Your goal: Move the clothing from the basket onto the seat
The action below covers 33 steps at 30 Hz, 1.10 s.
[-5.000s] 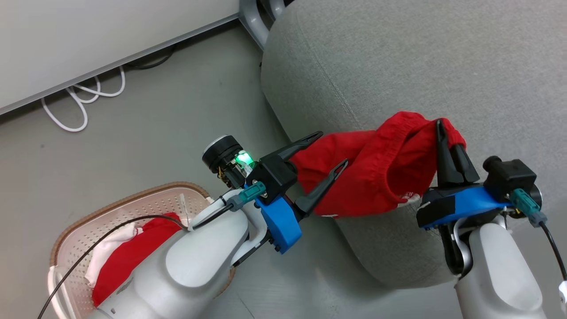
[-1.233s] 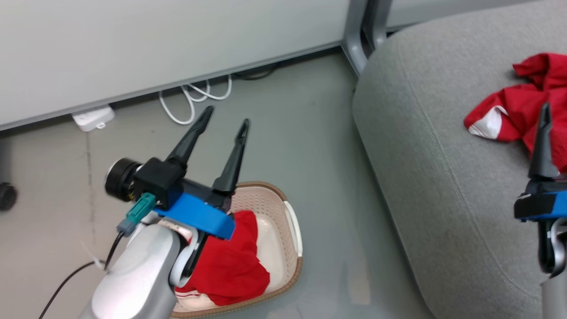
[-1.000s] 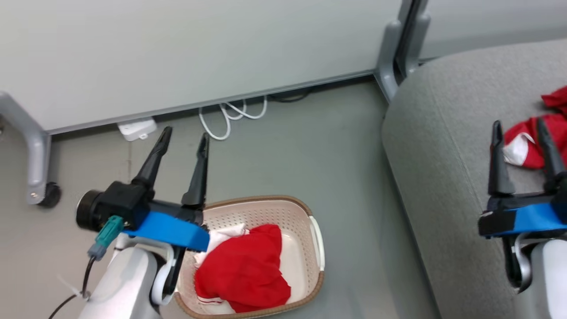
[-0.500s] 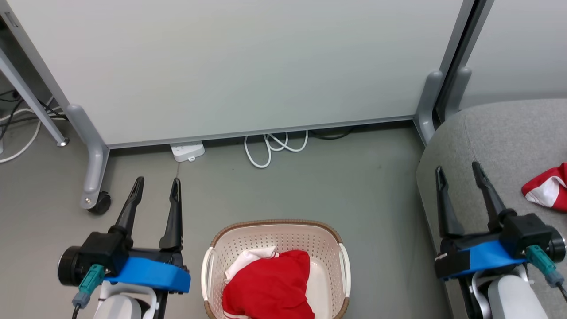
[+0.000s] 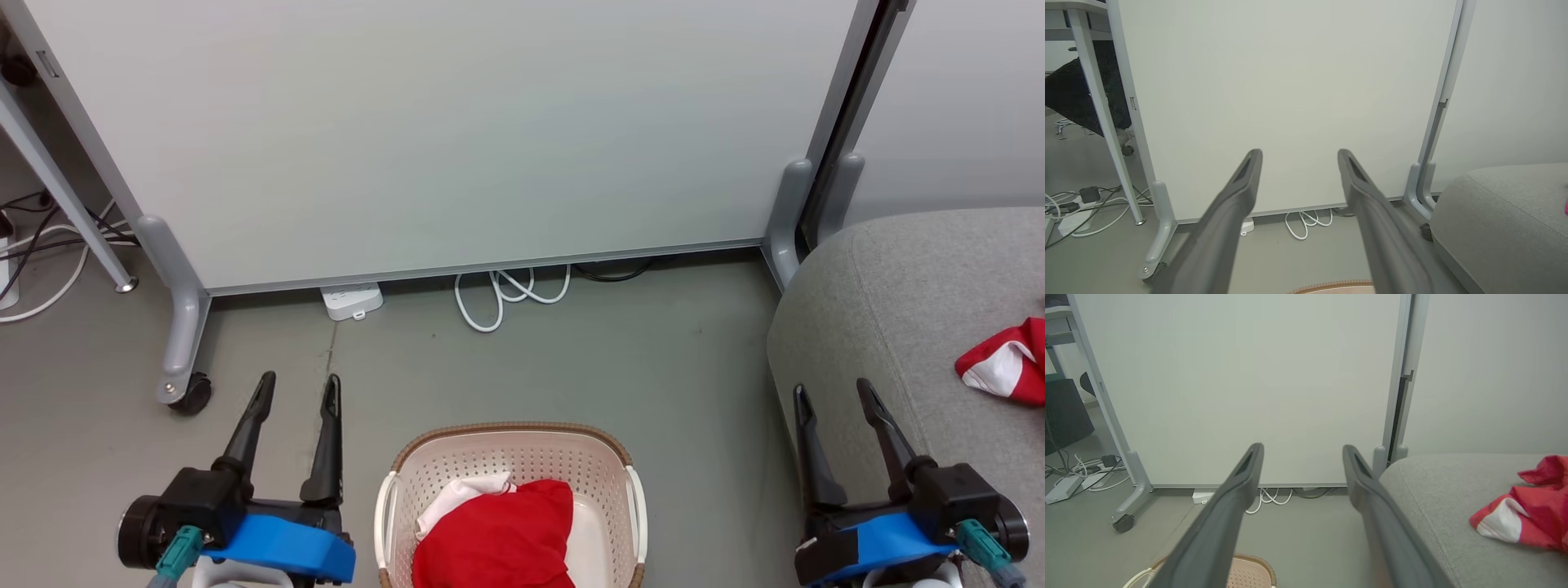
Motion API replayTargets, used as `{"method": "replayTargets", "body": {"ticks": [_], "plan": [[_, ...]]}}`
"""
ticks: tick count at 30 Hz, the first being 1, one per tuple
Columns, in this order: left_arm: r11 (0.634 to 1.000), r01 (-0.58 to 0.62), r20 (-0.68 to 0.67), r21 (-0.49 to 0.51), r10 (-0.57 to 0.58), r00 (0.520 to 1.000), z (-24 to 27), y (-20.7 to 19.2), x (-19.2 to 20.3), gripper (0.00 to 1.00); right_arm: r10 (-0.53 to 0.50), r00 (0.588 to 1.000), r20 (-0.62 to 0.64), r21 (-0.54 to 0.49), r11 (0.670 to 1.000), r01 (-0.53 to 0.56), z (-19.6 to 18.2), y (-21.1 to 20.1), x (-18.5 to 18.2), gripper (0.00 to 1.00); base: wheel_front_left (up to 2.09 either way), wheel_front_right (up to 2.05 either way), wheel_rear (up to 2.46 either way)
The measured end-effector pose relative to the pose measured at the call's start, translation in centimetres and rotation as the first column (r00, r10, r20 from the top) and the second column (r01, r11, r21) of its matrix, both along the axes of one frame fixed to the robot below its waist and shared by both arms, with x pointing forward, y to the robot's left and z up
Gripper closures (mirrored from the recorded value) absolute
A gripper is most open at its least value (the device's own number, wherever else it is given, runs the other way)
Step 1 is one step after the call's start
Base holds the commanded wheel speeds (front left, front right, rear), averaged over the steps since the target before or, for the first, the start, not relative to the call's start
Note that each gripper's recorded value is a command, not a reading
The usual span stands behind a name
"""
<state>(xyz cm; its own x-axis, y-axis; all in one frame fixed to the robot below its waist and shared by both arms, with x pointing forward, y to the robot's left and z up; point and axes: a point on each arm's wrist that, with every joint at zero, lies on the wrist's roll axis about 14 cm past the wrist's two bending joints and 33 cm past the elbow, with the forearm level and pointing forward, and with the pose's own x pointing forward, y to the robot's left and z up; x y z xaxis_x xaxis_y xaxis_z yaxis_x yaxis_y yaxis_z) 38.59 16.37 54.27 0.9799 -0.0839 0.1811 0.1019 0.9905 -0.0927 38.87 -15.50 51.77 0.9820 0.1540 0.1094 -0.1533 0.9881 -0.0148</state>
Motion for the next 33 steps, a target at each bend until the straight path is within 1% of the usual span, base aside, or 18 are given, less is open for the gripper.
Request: {"method": "replayTargets", "body": {"ticks": [7,21,24,29,33], "plan": [[1.0,0.012,-0.017,-0.002,-0.012,1.0,-0.6,-0.3,-0.2,0.0,-0.013,1.0,-0.02,0.012,1.0,0.014,-0.7,-0.3,-0.6,0.0,0.0,0.0,0.0],[1.0,0.011,-0.025,0.0,-0.011,1.0,-0.9,-0.3,-0.5,0.0,-0.026,0.999,-0.019,0.02,0.999,0.026,-0.6,-0.6,-0.9,0.0,0.0,0.0,0.0],[0.999,0.031,-0.033,0.008,-0.031,0.999,-1.2,-0.8,-0.4,0.0,-0.029,0.999,-0.023,0.026,0.999,0.029,-0.8,-0.7,-0.9,0.0,0.0,0.0,0.0],[0.996,0.082,-0.03,0.032,-0.081,0.996,-0.9,-2.3,1.1,0.0,-0.039,0.999,-0.031,0.028,0.999,0.04,-1.0,-1.0,-0.7,0.0,0.0,0.0,0.0],[0.987,0.143,-0.035,0.072,-0.141,0.989,-0.8,-3.9,3.2,0.0,-0.05,0.998,-0.026,0.026,0.998,0.051,-0.9,-1.4,0.2,0.0,0.0,0.0,0.0]]}}
